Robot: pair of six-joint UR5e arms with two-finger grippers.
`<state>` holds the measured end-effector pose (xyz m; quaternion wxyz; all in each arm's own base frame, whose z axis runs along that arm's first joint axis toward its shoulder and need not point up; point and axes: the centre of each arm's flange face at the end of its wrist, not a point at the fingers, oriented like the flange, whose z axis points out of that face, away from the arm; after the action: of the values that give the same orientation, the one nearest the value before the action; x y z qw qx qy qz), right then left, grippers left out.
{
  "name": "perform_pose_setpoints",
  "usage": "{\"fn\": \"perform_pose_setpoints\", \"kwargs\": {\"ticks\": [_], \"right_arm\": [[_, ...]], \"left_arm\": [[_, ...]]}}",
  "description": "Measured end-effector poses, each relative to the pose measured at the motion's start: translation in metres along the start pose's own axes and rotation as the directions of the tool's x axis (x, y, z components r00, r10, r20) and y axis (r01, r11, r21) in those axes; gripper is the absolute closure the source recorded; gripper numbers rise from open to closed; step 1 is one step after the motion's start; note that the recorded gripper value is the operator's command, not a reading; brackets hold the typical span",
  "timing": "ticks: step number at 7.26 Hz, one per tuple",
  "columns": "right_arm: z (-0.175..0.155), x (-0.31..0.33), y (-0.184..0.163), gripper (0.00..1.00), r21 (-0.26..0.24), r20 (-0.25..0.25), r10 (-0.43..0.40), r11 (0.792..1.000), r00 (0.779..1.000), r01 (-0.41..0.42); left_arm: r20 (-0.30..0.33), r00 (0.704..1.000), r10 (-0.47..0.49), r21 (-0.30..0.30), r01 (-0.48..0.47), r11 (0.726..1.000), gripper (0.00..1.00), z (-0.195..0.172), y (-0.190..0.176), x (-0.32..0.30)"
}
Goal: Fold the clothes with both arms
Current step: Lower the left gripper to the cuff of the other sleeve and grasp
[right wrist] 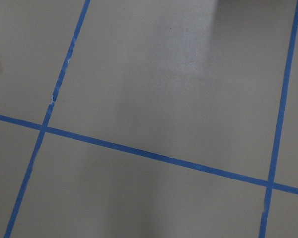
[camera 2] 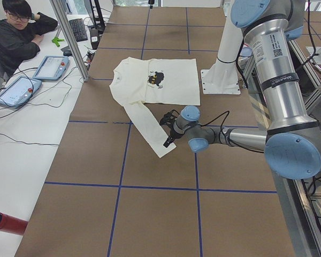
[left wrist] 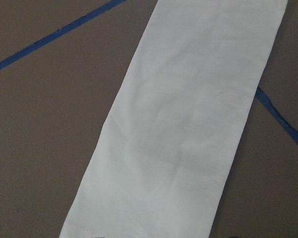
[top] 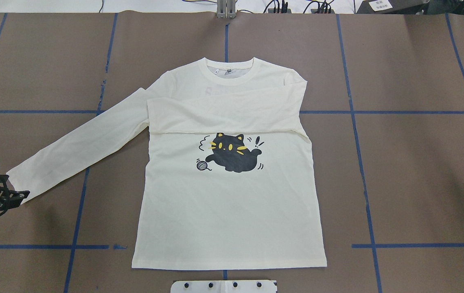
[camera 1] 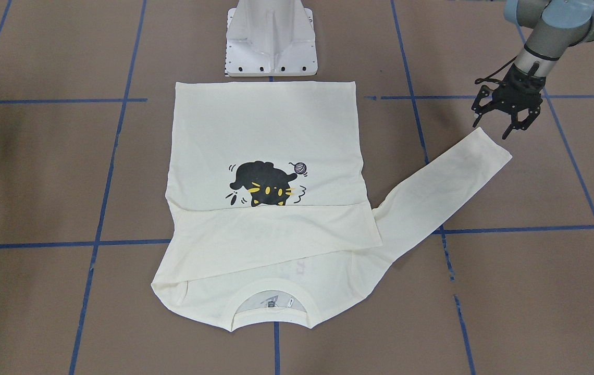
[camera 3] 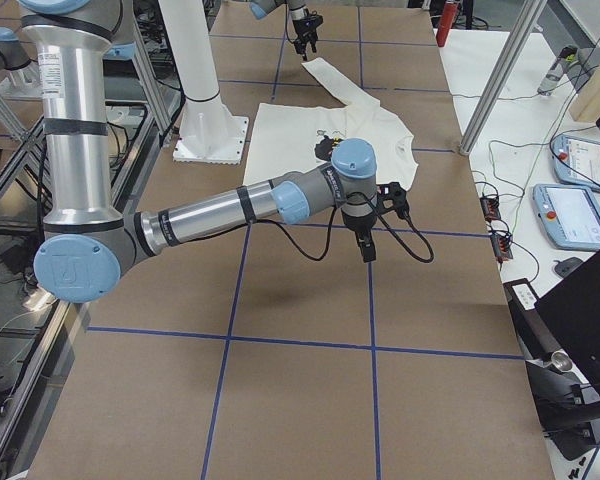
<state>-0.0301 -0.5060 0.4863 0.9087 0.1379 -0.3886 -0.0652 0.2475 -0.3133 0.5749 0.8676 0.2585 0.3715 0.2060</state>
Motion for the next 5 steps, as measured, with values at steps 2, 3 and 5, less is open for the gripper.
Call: {"fn": "perform_pose_setpoints", "kwargs": {"ticks": [2, 3, 5], "right_arm": [[0.0, 0.002, 0.001, 0.0, 0.0, -0.006, 0.002, 1.0, 1.0, -0.002], [0.001, 0.004, 0.003, 0.0, -0.003, -0.009, 0.005, 1.0, 1.0, -0.005], [0.003, 0.008, 0.009, 0.0, -0.009, -0.011, 0.014, 1.0, 1.0, -0.014]], "left_arm": [[0.005, 1.0, 0.016, -0.016, -0.016, 1.0, 0.22, 0.008, 0.008, 0.005], [0.007, 1.0, 0.026, -0.023, -0.026, 0.999, 0.27, 0.012, 0.011, 0.008], [0.024, 0.999, 0.036, -0.03, -0.036, 0.999, 0.3, 0.019, 0.017, 0.009]]}}
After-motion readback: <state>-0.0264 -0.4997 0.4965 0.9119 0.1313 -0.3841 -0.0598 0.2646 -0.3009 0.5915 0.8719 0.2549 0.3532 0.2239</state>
